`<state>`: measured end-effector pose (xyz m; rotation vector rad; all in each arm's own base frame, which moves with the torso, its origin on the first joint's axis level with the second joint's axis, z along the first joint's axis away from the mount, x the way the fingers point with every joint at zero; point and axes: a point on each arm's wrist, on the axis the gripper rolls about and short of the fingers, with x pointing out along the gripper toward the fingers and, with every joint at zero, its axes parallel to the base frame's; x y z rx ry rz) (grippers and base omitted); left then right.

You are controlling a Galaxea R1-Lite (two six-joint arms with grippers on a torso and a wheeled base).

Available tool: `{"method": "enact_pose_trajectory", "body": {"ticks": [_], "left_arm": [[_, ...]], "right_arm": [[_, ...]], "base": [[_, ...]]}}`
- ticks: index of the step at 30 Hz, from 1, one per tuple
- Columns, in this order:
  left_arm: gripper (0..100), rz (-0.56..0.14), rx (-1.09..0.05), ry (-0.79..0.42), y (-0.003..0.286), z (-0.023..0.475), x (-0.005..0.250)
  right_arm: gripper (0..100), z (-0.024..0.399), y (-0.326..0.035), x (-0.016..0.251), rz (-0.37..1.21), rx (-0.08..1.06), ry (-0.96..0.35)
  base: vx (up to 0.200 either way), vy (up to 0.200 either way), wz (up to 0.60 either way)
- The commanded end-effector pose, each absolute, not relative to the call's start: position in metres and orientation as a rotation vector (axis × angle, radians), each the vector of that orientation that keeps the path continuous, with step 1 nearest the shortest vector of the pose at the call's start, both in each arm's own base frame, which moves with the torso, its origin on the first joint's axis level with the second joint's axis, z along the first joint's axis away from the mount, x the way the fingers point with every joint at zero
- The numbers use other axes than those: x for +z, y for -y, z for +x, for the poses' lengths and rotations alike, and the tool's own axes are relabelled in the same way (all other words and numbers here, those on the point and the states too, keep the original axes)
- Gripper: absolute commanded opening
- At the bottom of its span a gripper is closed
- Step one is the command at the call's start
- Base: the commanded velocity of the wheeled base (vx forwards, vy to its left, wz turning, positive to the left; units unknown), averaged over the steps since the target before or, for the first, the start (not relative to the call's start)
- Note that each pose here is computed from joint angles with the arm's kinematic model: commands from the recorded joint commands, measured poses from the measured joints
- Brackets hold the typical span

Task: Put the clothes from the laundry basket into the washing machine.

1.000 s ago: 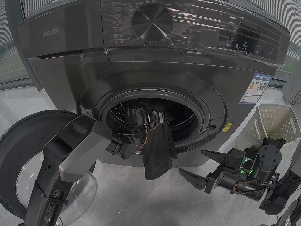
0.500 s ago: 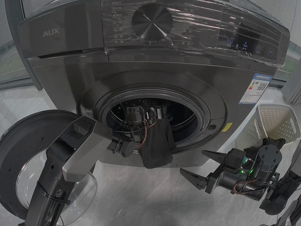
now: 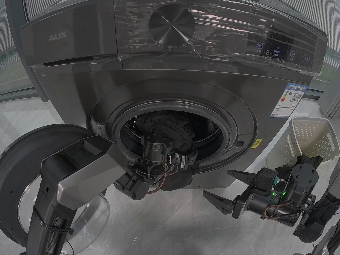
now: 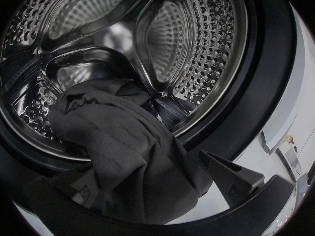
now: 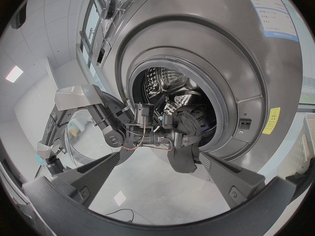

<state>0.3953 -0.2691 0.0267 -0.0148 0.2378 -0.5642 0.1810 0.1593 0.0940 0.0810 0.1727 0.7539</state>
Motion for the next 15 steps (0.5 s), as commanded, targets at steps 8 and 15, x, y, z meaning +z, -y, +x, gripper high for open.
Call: {"method": "enact_pose_trajectory", "body": {"ticks": [8, 15], "left_arm": [[0, 0.008, -0.570, -0.273, 0.269, 0.396, 0.008], [0, -0.031, -0.573, -0.220, 0.272, 0.405, 0.020]], "right_arm": [[100, 0.181, -0.160, 0.094, 0.081, 0.756, -0.173], [100, 0.181, -0.161, 0.094, 0.082, 0.758, -0.170]], "base": [[0.000, 0.000, 0.00], [0.000, 0.000, 0.00]]}}
